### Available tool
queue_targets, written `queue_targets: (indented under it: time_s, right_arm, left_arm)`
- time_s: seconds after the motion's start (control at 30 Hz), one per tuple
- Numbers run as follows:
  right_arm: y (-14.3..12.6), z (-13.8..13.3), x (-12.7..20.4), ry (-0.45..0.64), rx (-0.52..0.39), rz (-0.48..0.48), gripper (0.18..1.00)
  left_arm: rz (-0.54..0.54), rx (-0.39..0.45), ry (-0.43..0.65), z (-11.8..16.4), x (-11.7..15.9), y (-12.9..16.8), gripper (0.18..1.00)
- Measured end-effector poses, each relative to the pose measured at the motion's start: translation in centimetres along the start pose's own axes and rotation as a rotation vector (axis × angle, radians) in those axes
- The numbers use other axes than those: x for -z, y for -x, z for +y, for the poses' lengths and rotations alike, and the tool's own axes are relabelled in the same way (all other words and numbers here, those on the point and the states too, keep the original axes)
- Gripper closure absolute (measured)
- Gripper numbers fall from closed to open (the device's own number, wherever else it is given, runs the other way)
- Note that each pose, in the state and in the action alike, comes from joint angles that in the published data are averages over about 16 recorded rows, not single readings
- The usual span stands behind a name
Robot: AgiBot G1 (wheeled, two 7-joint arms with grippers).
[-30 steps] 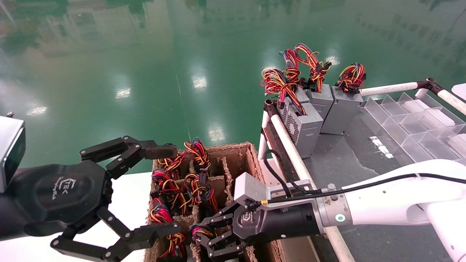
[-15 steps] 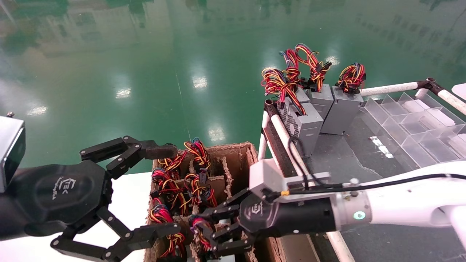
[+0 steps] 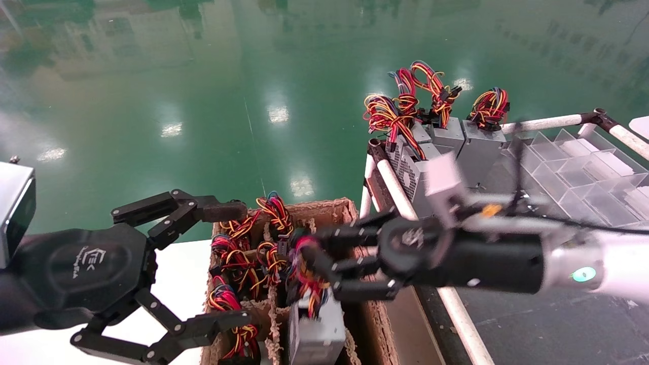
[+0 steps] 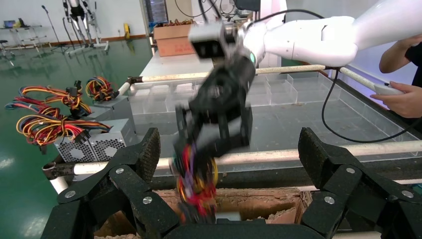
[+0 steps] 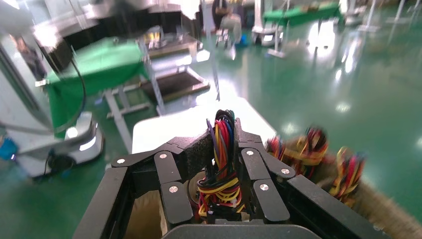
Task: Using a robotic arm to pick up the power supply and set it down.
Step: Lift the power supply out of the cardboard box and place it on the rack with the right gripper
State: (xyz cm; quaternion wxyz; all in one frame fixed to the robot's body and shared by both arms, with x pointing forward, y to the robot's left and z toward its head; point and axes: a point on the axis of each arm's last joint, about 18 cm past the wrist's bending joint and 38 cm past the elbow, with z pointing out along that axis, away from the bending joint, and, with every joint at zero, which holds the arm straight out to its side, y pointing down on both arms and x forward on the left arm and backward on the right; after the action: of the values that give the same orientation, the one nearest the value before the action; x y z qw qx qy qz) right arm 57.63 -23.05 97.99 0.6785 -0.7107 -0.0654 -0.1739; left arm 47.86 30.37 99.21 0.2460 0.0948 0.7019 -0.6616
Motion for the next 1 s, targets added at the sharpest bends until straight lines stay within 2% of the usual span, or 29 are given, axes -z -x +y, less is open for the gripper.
queue_targets:
  time_s: [0.33, 0.57, 0.77, 1.0]
  right_arm:
    - [-0.3, -5.6, 5.7, -0.117, 0.070, 0.106, 0.987]
    - [-0.7, -8.4, 10.5, -0.167, 0.130, 0.219, 0.987]
    - [-1.3, -9.4, 14.7, -0.172, 0.166, 0.333, 0.987]
    - [-2.2, -8.8, 18.9, -0.137, 0.171, 0.460, 0.987]
  left_arm:
    - [0.000, 0.000, 0.000, 0.0, 0.0, 0.0, 0.183]
    - [0.000, 0.000, 0.000, 0.0, 0.0, 0.0, 0.183]
    - [0.000, 0.000, 0.000, 0.0, 0.0, 0.0, 0.183]
    - [0.000, 0.000, 0.000, 0.0, 0.0, 0.0, 0.183]
